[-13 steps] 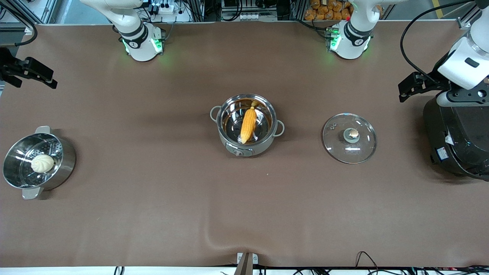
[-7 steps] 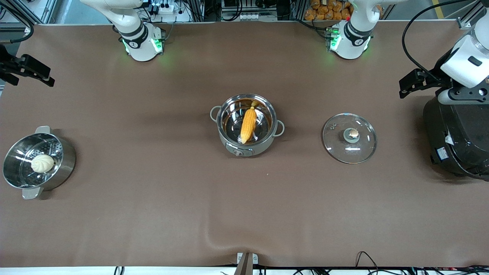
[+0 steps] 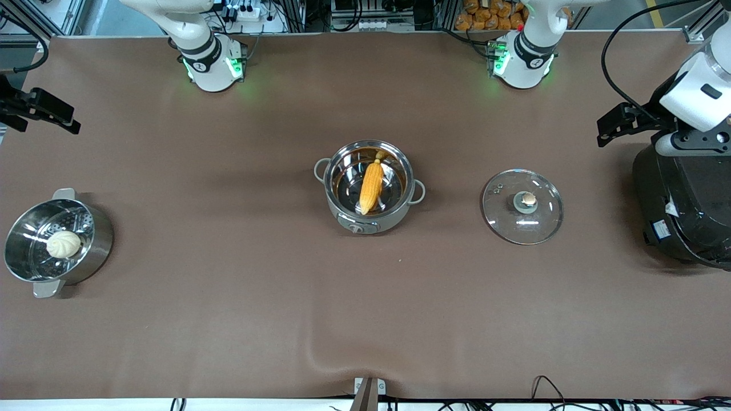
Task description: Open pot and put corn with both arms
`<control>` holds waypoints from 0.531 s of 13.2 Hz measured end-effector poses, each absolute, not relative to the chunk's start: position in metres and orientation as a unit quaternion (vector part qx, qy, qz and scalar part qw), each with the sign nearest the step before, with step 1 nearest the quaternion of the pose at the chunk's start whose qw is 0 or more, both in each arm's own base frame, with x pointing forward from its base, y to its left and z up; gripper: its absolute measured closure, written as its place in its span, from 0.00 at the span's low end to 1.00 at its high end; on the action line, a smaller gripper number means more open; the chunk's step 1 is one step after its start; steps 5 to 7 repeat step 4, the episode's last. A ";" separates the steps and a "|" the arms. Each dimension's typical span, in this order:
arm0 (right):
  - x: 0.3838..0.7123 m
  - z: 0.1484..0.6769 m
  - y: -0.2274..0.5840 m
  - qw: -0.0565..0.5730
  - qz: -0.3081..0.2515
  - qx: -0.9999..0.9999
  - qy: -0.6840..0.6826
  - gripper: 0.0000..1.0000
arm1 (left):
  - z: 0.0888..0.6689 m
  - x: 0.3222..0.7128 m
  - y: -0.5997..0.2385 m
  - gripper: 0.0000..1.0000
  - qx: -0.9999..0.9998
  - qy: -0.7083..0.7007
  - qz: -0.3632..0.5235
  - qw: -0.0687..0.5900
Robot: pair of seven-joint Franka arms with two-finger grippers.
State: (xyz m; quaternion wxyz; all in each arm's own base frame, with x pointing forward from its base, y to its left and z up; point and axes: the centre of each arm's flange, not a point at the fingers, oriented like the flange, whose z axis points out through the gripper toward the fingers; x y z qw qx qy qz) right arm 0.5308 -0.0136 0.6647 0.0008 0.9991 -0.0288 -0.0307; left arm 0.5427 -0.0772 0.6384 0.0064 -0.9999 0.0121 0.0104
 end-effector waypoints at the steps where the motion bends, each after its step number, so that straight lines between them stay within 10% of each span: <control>1: 0.533 0.665 -0.014 0.001 -0.031 0.999 -0.029 0.00 | 0.638 0.543 -0.076 0.00 -1.000 0.012 0.010 0.006; 7: 0.534 0.664 -0.013 0.000 -0.033 0.999 -0.028 0.00 | 0.638 0.543 -0.076 0.00 -1.000 0.011 0.010 0.006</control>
